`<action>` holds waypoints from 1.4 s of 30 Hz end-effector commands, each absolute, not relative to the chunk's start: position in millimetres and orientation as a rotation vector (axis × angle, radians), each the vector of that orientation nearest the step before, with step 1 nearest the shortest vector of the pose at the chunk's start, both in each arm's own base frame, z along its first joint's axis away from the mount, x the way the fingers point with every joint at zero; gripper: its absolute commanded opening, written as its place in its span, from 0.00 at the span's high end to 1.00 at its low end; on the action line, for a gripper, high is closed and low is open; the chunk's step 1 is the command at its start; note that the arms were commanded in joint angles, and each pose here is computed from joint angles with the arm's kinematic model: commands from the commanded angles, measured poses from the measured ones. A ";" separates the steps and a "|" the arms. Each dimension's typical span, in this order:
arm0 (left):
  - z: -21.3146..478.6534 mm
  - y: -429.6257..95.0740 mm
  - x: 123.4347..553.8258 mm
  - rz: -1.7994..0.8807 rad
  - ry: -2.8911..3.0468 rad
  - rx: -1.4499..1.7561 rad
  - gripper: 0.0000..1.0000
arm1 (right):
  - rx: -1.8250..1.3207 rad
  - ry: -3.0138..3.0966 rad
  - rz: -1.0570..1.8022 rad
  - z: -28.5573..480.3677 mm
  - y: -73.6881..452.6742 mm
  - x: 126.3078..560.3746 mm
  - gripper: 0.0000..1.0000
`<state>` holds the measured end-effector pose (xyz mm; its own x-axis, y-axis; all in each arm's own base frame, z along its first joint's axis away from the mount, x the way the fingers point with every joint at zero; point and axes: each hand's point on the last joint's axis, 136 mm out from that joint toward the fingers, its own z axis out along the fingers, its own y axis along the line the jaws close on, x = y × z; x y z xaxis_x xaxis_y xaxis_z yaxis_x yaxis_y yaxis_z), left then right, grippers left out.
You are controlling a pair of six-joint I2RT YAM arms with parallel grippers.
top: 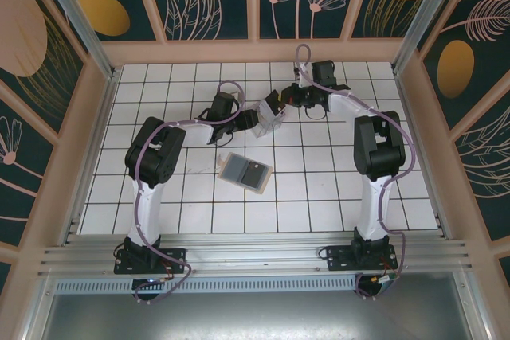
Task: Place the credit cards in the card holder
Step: Pick up several credit cards from the storage box.
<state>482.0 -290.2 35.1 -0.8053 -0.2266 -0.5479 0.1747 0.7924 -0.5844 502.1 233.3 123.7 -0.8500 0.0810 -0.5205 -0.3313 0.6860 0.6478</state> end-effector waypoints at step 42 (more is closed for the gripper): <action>-0.3 -281.3 456.6 -0.799 2.517 -0.057 0.41 | -0.189 2.321 1.008 148.6 223.9 504.3 1.00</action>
